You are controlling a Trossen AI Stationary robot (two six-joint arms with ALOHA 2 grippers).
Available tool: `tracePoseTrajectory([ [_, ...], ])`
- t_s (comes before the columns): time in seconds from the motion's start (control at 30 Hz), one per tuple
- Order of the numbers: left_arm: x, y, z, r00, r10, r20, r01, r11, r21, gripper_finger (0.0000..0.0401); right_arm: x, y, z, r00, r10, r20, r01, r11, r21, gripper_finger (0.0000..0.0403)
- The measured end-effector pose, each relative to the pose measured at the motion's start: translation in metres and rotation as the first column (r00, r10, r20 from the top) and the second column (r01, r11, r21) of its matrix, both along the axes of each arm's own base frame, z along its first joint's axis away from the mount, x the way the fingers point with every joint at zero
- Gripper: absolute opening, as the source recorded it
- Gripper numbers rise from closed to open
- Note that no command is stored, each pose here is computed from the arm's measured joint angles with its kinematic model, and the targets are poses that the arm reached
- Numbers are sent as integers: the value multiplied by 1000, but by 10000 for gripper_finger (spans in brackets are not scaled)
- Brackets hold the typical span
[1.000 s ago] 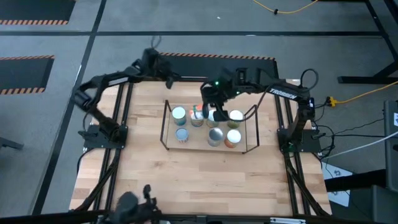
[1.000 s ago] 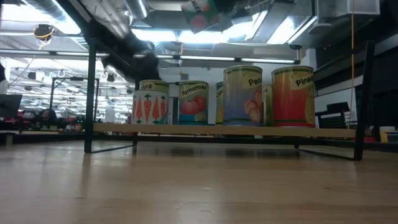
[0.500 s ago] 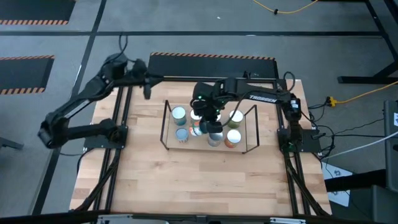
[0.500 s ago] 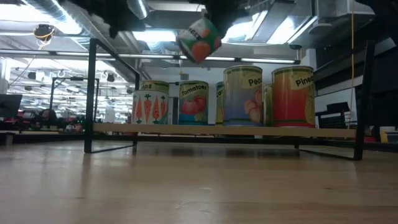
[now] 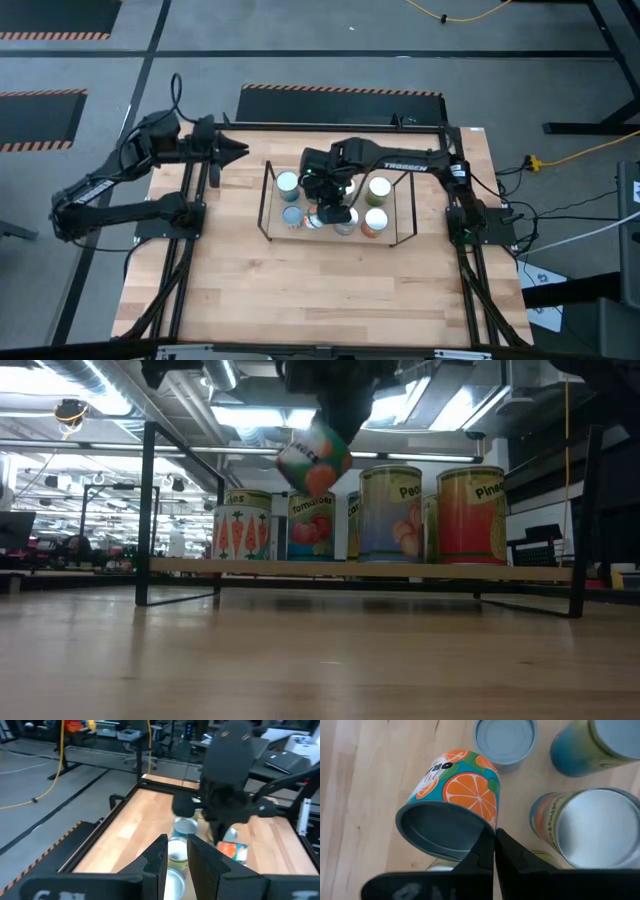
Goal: Pick and place cans onto a shelf
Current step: Put the small canned oranges on the shelf
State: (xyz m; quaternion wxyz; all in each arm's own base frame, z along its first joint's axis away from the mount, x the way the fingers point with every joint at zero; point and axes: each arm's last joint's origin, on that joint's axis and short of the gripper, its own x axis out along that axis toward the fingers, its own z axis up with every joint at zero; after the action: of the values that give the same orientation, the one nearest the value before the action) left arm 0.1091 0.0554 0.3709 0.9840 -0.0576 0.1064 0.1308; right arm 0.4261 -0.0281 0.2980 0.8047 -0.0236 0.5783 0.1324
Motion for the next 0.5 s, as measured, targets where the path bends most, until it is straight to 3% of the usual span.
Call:
tracePoseTrajectory([
  [0.5,5,-7,-3,999,-9,-34,9,1000,4,66,13,-2,-30,997,-8,-71,6,1000,-24,2],
])
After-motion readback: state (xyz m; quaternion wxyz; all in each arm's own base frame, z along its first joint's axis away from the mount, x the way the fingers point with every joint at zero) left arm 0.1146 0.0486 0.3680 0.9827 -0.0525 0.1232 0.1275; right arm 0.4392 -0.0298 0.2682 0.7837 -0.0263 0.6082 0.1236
